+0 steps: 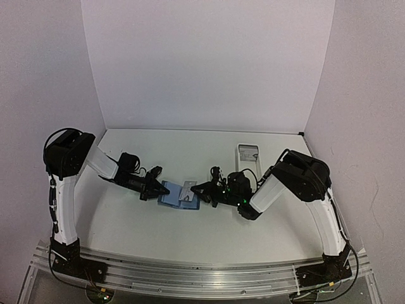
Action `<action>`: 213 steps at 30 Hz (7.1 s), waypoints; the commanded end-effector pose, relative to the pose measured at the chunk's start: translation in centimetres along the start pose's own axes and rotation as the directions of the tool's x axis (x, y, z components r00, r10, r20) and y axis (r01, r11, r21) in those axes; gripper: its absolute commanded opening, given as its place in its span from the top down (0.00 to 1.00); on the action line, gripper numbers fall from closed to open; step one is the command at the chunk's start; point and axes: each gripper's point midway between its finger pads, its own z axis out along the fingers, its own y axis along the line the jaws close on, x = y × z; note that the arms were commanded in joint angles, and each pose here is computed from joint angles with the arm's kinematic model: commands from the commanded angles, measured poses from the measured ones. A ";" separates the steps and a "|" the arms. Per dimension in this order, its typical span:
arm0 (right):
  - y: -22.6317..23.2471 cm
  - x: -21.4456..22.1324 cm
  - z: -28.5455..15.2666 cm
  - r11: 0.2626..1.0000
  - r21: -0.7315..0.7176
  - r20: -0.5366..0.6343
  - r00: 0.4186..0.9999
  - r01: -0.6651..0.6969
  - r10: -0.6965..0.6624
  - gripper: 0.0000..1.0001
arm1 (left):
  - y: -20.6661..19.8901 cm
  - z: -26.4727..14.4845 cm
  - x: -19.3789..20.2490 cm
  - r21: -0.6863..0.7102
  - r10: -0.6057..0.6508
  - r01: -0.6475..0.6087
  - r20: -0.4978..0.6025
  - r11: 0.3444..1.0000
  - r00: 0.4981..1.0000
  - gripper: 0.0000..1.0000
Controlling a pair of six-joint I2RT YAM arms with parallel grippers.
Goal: Put the credit cards into the card holder
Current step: Insert the credit card into the card holder.
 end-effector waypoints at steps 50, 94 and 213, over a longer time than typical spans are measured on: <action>-6.2 7.9 0.0 0.933 0.166 -0.296 0.886 -0.320 0.357 1.00 | 11.2 0.1 2.9 -0.283 -0.208 0.213 0.047 0.935 0.977 1.00; -10.8 7.5 -0.1 0.864 0.409 -0.306 0.847 -0.295 0.435 0.86 | 14.3 -2.0 5.0 -0.470 -0.252 0.232 0.021 0.851 0.967 0.86; 0.7 1.2 3.4 0.625 0.696 -0.326 0.931 0.354 -0.165 0.13 | 7.0 4.2 1.8 -0.428 -0.154 0.177 0.090 0.886 0.984 0.88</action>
